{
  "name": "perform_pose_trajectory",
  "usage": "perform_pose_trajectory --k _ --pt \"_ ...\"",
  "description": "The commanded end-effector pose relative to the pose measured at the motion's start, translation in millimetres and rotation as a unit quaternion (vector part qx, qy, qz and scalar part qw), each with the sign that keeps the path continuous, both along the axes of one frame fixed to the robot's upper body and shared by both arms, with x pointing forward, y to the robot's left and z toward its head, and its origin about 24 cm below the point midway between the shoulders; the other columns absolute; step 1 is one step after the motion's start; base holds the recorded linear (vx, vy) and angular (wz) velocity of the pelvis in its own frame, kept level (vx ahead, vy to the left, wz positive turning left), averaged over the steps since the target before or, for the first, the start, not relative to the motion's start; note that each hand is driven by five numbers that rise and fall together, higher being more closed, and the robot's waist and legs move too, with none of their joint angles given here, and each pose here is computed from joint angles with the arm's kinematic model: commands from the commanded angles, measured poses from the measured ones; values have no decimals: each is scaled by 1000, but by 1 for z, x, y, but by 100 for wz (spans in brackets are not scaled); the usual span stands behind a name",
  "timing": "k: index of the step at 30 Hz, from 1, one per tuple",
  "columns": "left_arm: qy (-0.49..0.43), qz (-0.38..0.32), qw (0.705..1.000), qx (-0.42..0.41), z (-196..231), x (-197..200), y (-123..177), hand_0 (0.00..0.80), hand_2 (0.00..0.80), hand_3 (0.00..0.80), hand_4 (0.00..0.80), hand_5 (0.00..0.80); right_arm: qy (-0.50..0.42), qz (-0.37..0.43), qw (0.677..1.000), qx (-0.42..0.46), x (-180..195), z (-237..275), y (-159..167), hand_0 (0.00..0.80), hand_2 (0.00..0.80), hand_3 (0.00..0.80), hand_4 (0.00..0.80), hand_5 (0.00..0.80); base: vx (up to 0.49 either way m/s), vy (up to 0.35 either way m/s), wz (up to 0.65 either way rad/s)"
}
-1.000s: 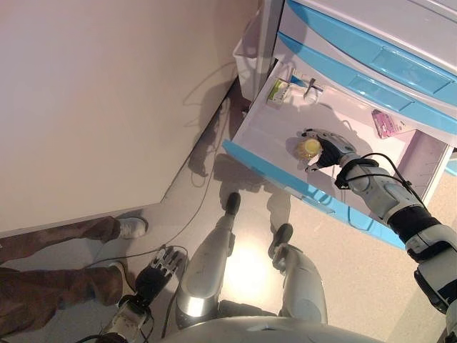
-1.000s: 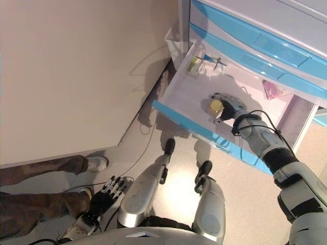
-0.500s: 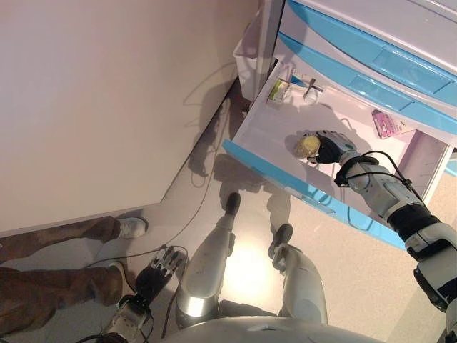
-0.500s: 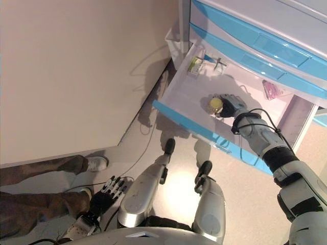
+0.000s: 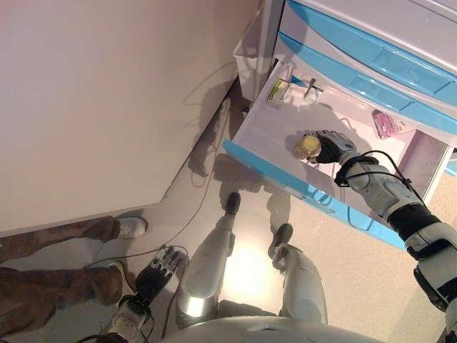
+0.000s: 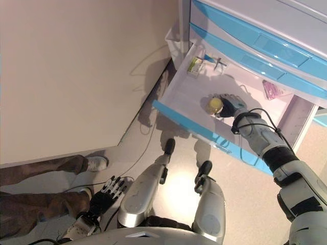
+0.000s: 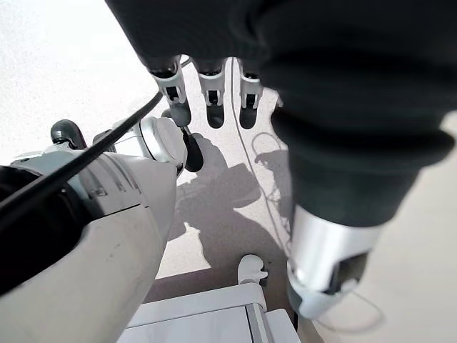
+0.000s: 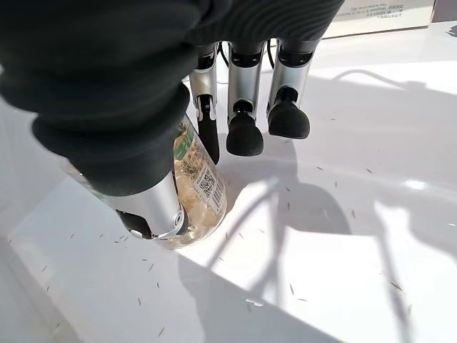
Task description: Open the drawer and pick up the medicine
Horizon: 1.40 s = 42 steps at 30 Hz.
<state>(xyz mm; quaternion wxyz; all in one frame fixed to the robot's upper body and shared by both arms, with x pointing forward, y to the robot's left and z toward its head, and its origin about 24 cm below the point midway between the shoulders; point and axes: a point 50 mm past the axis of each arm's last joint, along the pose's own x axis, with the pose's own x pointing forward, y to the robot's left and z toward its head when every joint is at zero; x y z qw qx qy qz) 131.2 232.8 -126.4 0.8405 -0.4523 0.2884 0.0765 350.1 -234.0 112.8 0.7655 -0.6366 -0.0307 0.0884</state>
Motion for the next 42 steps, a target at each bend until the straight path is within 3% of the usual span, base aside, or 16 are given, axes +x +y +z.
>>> perform_pose_trajectory --k 1,42 --pt "15 -11 1000 15 -1 -16 10 0 0 0 0 0 -20 43 999 -8 1 12 16 0 0 0 0 0 0 0 0" --pt "13 -6 1000 14 0 -15 11 0 0 0 0 0 -9 83 996 -24 0 13 31 0 0 0 0 0 0 0 0"
